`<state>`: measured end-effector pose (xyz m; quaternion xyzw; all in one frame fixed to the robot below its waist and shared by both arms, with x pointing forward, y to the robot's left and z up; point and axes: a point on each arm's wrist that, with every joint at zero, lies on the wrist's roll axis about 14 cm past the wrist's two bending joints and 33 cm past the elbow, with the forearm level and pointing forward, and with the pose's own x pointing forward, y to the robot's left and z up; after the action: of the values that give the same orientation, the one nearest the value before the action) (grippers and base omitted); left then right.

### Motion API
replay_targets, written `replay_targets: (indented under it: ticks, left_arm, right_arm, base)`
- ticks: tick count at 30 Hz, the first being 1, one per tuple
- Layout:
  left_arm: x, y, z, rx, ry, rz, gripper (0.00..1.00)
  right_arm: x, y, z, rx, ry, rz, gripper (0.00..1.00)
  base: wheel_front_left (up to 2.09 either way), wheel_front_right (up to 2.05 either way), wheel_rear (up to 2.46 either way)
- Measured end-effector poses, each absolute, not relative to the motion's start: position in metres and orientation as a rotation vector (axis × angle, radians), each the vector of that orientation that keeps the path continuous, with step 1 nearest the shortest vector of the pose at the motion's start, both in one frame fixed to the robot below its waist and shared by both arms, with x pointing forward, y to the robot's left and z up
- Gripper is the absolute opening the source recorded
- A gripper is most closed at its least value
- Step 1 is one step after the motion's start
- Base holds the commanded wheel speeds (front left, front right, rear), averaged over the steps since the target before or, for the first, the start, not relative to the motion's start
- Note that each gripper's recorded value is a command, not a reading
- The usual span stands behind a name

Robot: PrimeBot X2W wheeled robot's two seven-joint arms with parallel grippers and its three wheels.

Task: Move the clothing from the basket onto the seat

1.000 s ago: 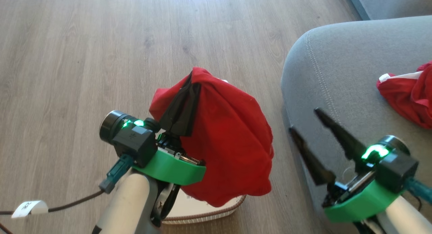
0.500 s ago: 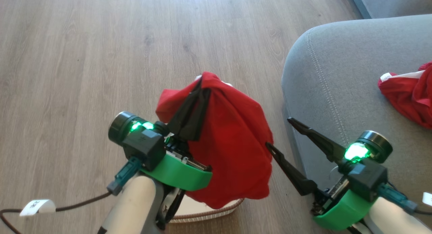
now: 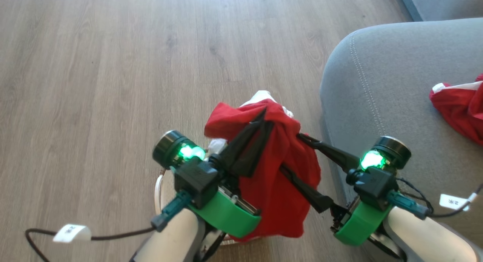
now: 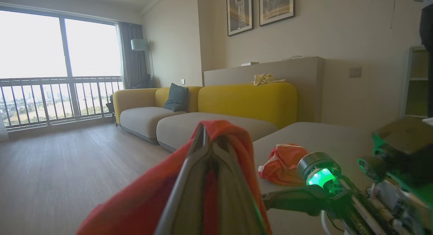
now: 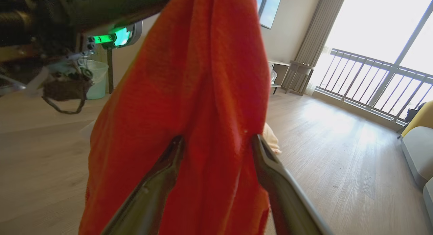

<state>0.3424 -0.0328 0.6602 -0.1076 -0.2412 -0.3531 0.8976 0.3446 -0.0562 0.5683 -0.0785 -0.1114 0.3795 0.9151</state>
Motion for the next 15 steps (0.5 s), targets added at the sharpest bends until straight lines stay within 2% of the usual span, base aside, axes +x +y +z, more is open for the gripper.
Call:
replay_targets:
  ticks: [9,15]
  left_arm:
    - [0.334,-0.042,0.662,-0.216,-0.506,-0.788,0.0]
    - [0.327,-0.048,0.66,-0.212,-0.501,-0.819,0.0]
  right_arm:
    - [0.352,-0.044,0.548,-0.22,-0.173,0.835,1.0]
    - [0.343,-0.014,0.543,-0.267,-0.184,0.94,1.0]
  base:
    - [0.0,0.0,0.0]
    - [0.0,0.0,0.0]
